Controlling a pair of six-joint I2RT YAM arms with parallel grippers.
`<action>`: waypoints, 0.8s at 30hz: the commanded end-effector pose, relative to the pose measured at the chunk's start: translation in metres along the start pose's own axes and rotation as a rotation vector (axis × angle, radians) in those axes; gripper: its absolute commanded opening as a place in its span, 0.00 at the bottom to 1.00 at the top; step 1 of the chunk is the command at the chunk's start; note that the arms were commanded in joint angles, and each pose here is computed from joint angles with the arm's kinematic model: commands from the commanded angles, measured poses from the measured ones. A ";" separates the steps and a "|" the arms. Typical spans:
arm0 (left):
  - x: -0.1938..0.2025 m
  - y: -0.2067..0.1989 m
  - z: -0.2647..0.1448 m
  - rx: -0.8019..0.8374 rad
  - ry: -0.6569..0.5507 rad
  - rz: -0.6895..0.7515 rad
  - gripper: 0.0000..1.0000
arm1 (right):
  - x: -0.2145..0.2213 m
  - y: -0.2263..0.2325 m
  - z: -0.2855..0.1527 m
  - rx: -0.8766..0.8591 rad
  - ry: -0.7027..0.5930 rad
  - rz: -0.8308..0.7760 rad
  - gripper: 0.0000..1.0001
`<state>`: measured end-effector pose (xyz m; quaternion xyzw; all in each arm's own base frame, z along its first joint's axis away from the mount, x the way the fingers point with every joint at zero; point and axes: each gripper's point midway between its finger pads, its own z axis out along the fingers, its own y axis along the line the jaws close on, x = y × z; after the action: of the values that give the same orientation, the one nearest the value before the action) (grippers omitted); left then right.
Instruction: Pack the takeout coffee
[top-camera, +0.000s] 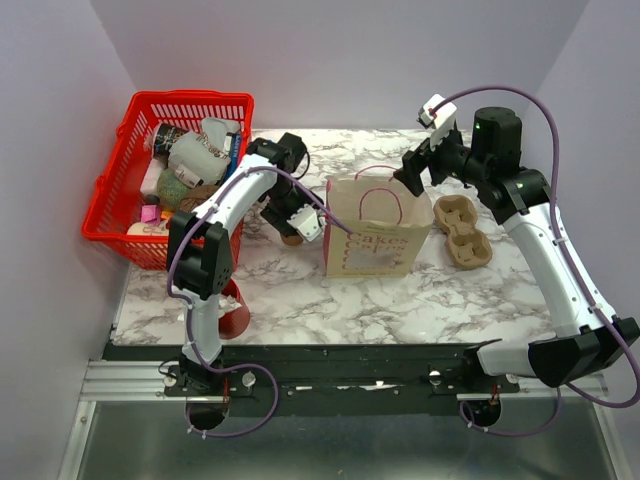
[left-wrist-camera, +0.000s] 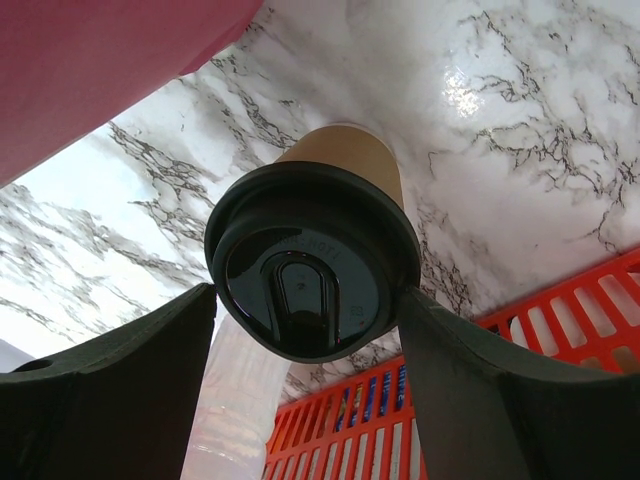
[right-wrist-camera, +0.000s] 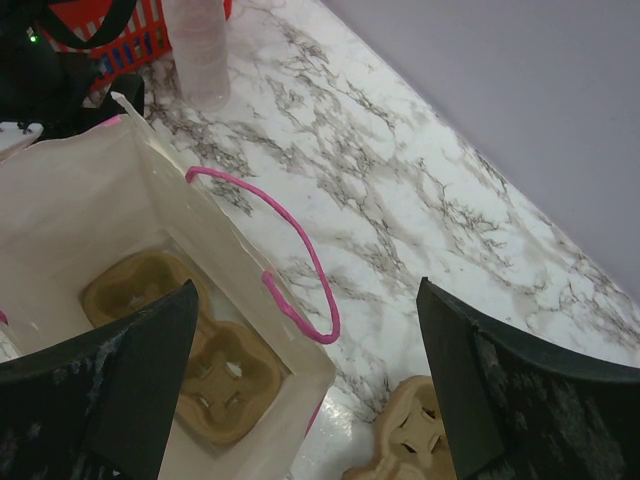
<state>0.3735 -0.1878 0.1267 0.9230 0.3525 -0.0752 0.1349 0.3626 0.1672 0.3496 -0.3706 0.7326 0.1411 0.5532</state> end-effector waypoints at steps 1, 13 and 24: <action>-0.024 -0.039 0.004 0.167 -0.085 -0.038 0.80 | -0.001 0.002 -0.001 -0.025 0.003 0.026 0.98; -0.025 -0.042 0.013 0.191 -0.098 -0.099 0.79 | 0.003 0.002 -0.001 -0.022 0.008 0.030 0.98; -0.030 -0.034 0.018 0.171 -0.143 -0.159 0.82 | 0.004 0.002 0.002 -0.028 0.011 0.039 0.98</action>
<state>0.3744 -0.1964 0.1221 0.9081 0.3870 -0.0867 0.1346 0.3629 0.1667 0.3491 -0.3685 0.7337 0.1458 0.5519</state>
